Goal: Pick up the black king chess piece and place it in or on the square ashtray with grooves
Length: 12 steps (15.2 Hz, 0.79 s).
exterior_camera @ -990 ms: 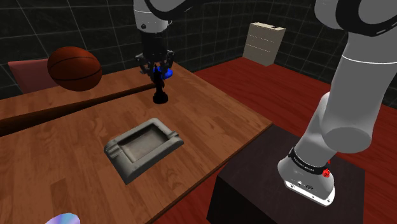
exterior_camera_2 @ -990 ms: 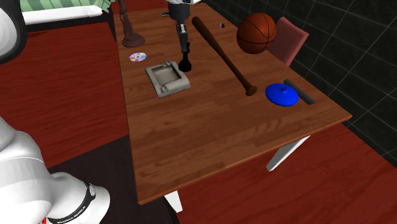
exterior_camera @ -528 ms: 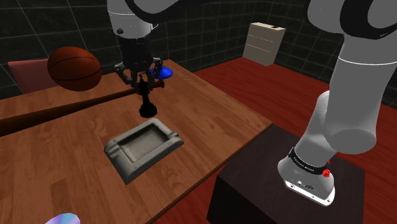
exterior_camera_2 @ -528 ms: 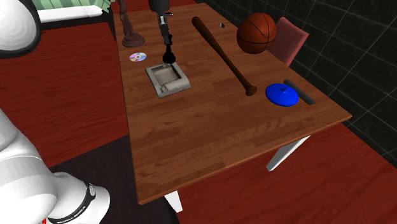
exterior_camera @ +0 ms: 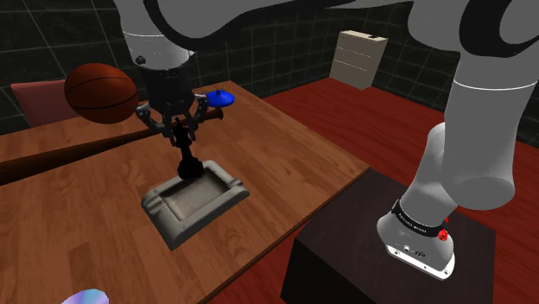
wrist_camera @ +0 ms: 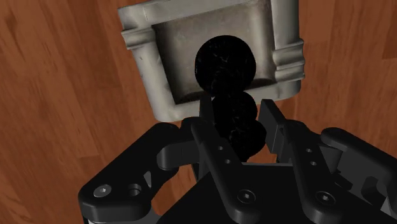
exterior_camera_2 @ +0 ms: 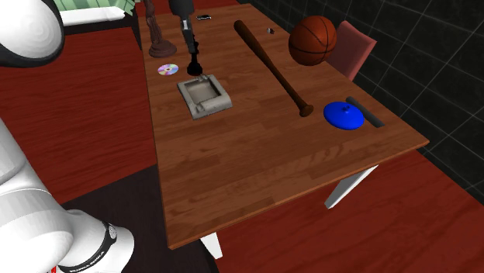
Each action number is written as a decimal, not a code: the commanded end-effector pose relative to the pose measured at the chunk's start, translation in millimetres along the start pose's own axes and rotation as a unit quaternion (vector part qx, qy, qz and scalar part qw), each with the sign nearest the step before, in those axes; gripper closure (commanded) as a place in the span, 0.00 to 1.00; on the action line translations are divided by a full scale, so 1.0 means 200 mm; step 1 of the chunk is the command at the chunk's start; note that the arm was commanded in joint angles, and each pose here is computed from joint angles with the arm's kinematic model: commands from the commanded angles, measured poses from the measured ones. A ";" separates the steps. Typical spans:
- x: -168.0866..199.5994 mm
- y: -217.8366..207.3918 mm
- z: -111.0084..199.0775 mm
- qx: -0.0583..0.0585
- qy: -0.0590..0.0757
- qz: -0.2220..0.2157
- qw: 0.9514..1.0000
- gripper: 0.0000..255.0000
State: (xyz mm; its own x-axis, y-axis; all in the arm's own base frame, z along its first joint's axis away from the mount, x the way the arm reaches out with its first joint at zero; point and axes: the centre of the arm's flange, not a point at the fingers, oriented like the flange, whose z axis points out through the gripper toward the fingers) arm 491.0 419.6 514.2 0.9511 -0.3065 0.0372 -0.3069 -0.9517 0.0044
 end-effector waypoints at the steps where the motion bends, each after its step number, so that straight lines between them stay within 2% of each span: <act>1: 0.00 -0.01 0.05 0.000 0.000 0.000 1.000 1.00; 12: -0.01 -0.01 0.34 0.000 0.000 0.000 1.000 1.00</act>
State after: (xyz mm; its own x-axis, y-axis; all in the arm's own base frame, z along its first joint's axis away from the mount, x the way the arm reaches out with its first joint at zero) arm 491.2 420.7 452.3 0.9510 -0.3069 0.0371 -0.3072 -0.9516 0.0046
